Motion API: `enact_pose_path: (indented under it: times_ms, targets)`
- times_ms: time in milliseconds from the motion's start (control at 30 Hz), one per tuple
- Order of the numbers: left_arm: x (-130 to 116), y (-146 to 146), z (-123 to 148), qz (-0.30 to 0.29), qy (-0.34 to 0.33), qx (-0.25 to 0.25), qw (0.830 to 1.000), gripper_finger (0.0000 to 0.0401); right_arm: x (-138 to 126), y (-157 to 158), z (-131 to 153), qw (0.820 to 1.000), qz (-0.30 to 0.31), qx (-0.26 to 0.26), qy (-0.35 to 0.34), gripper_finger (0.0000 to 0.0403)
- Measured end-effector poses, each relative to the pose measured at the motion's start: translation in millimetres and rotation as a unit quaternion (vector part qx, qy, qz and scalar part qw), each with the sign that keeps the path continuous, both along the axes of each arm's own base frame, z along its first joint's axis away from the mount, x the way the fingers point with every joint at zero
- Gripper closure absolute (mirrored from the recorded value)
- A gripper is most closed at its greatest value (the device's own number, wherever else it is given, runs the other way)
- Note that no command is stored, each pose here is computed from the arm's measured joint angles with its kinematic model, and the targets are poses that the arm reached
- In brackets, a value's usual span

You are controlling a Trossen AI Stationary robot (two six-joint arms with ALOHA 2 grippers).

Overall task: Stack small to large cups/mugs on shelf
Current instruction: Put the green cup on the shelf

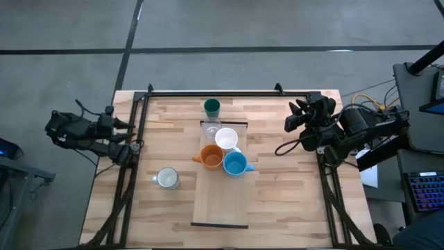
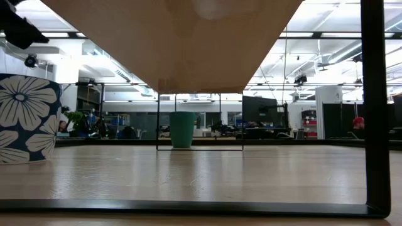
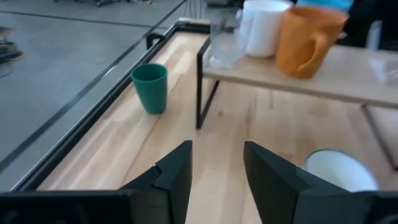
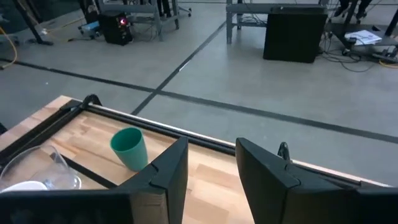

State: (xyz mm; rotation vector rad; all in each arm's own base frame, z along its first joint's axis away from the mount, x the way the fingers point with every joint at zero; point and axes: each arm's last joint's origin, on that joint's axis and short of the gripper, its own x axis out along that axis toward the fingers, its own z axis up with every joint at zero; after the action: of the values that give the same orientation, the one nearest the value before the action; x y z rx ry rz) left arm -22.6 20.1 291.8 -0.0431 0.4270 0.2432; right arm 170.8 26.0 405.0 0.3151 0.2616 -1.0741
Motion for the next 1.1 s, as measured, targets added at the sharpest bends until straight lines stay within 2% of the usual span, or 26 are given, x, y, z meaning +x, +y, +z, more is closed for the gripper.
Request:
enact_pose_path:
  times_ms: [167, 300, 633, 867, 1100]
  targets:
    - [7, -1, -10, 0.013, 0.019, 0.013, 1.000, 0.0271, 6, 1, -3, 1.000, -0.004, -0.002, 0.005, 0.0274]
    - [7, -1, -7, 0.013, -0.010, 0.007, 1.000, 0.0271, 13, 1, -6, 1.000, -0.006, -0.004, 0.014, 0.0277]
    - [6, -1, -10, 0.014, -0.012, 0.006, 1.000, 0.0271, 20, -1, -10, 0.999, -0.018, -0.008, 0.025, 0.0275]
    - [6, -1, -10, 0.014, -0.013, 0.006, 1.000, 0.0271, 23, -26, -8, 0.994, -0.106, -0.019, -0.019, 0.0285]
    - [5, 0, -10, 0.020, -0.016, 0.007, 1.000, 0.0271, 24, -56, -9, 0.983, -0.182, -0.031, -0.008, 0.0287]
